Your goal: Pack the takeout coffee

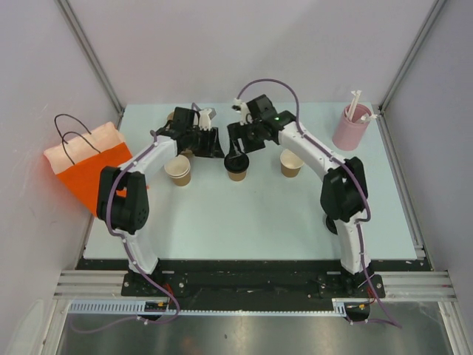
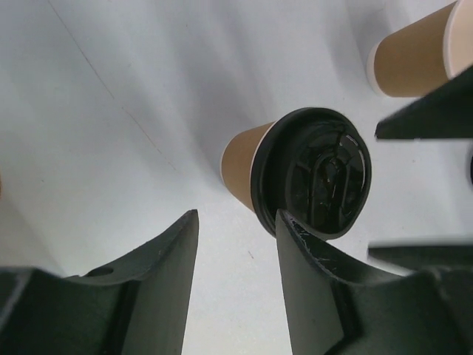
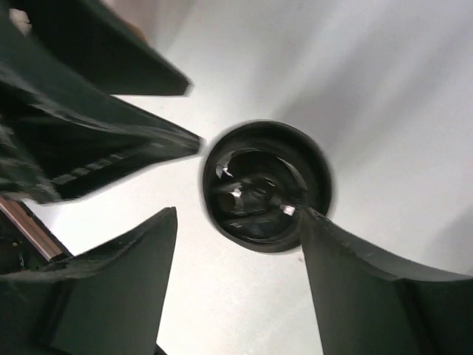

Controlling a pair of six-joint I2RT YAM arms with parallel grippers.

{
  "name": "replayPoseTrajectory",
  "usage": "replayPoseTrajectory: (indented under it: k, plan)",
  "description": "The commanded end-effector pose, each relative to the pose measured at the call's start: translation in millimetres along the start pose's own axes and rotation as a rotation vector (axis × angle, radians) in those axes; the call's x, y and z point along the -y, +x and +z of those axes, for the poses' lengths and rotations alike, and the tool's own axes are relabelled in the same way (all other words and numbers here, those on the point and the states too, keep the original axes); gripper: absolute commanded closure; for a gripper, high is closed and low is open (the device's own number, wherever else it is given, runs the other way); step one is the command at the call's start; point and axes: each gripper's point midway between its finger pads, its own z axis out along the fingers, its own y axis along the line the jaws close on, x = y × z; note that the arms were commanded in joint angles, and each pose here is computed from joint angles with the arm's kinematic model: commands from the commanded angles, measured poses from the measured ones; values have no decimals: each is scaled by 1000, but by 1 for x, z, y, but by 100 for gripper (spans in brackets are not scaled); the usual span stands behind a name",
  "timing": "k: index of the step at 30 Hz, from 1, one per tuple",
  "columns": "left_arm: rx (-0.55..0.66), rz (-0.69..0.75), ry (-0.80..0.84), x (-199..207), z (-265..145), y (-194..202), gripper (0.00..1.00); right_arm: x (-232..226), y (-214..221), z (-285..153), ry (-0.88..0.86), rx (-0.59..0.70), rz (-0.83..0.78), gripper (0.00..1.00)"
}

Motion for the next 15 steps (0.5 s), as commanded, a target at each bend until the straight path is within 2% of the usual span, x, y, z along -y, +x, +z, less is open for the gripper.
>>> replayPoseTrajectory:
  k: [1, 10, 11, 12, 14, 15]
  plan:
    - [52, -18, 54, 17, -6, -25, 50, 25, -27, -33, -59, 161, 198, 28]
    - [9, -56, 81, 17, 8, -13, 56, 35, -15, -13, -128, 181, 273, 43]
    - [4, -61, 79, 15, 9, -12, 57, 38, -13, -11, -124, 180, 286, 46]
    - [0, -61, 78, 15, 11, -11, 58, 41, -11, -9, -121, 180, 297, 54]
    - [-2, -61, 77, 14, 12, -10, 59, 44, -11, -10, -146, 199, 332, 65]
    - [-4, -64, 82, 15, 12, -10, 59, 44, -10, -11, -157, 202, 342, 67]
